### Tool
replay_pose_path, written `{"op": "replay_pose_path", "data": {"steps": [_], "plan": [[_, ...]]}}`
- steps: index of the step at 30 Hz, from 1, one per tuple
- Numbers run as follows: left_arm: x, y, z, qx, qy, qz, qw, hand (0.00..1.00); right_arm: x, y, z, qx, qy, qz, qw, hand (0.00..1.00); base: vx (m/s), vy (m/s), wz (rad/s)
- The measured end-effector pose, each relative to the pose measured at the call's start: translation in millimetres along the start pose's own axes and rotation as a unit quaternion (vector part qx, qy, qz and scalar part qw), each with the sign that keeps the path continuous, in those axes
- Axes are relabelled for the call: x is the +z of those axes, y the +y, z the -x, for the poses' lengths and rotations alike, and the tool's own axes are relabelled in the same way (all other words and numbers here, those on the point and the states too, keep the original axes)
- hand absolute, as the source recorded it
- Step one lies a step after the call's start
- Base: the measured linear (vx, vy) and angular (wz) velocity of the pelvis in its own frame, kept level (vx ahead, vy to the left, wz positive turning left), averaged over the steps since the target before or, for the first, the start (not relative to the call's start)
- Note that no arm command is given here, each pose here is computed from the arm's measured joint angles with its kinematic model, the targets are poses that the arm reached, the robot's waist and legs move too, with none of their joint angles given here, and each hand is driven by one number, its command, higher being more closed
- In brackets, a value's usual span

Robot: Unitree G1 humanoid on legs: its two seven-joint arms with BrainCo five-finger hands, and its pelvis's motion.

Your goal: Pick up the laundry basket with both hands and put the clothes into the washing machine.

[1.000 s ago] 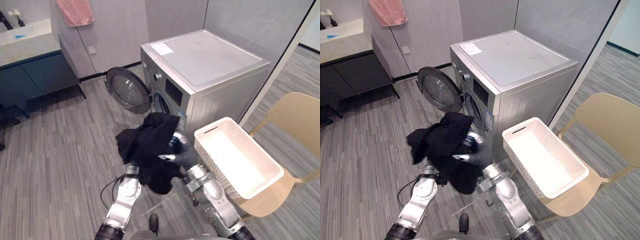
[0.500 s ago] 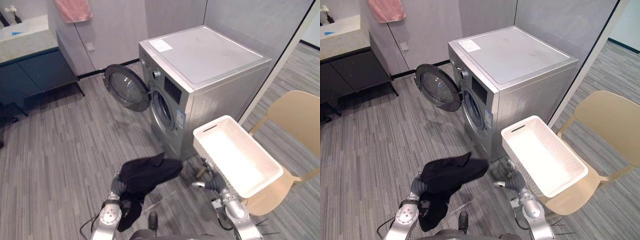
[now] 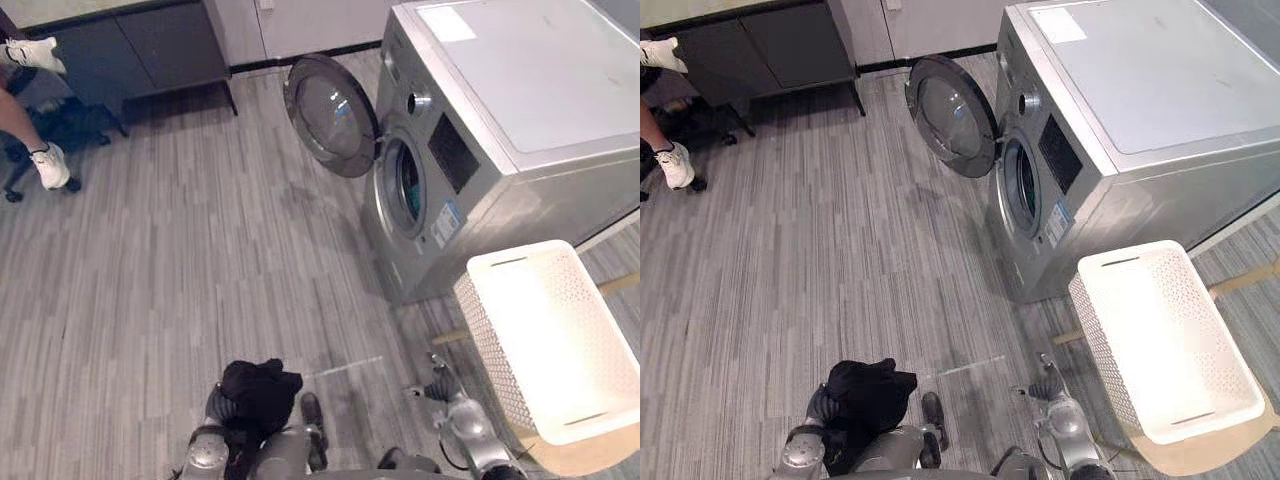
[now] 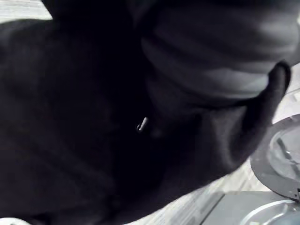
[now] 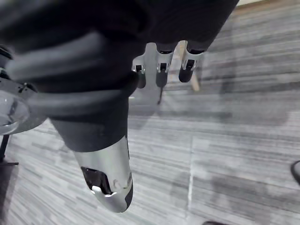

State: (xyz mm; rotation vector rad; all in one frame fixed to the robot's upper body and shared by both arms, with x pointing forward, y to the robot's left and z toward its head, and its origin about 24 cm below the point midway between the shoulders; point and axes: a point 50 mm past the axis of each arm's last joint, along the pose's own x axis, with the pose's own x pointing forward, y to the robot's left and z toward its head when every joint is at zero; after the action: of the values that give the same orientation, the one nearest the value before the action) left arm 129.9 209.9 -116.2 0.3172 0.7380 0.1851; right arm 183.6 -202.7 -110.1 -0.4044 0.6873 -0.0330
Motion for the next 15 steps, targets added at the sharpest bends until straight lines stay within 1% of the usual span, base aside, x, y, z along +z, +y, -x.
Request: {"op": "replay_pose_path", "data": {"steps": [2, 4, 8, 12, 14, 15], "plan": [[-5, -2, 3, -0.002, 0.008, 0.003, 1.0, 1.0, -6, -1, 2, -0.002, 0.012, 0.001, 1.0, 0.0, 0.26, 0.23, 0.31], [0, 2, -1, 0.001, 0.002, -0.003, 1.0, 1.0, -16, 3, 7, -0.001, 0.03, -0.003, 1.0, 0.0, 0.33, 0.176, 0.71], [10, 4, -6, 0.002, -0.013, -0.002, 1.0, 1.0, -18, 5, 9, -0.004, 0.033, -0.013, 0.999, 0.0, 0.33, 0.047, 0.54], [31, 2, -16, -0.001, -0.042, -0.003, 0.999, 1.0, -11, -1, 7, -0.013, 0.018, -0.009, 1.0, 0.0, 0.46, -0.07, 0.7], [26, 4, -14, -0.006, -0.039, -0.017, 0.999, 1.0, -21, 3, 12, -0.006, 0.031, -0.007, 0.999, 0.0, 0.6, -0.189, 0.8], [26, -1, -13, -0.01, -0.038, -0.013, 0.999, 1.0, -20, 0, 11, -0.006, 0.03, -0.003, 1.0, 0.0, 0.6, -0.24, 0.51]]}}
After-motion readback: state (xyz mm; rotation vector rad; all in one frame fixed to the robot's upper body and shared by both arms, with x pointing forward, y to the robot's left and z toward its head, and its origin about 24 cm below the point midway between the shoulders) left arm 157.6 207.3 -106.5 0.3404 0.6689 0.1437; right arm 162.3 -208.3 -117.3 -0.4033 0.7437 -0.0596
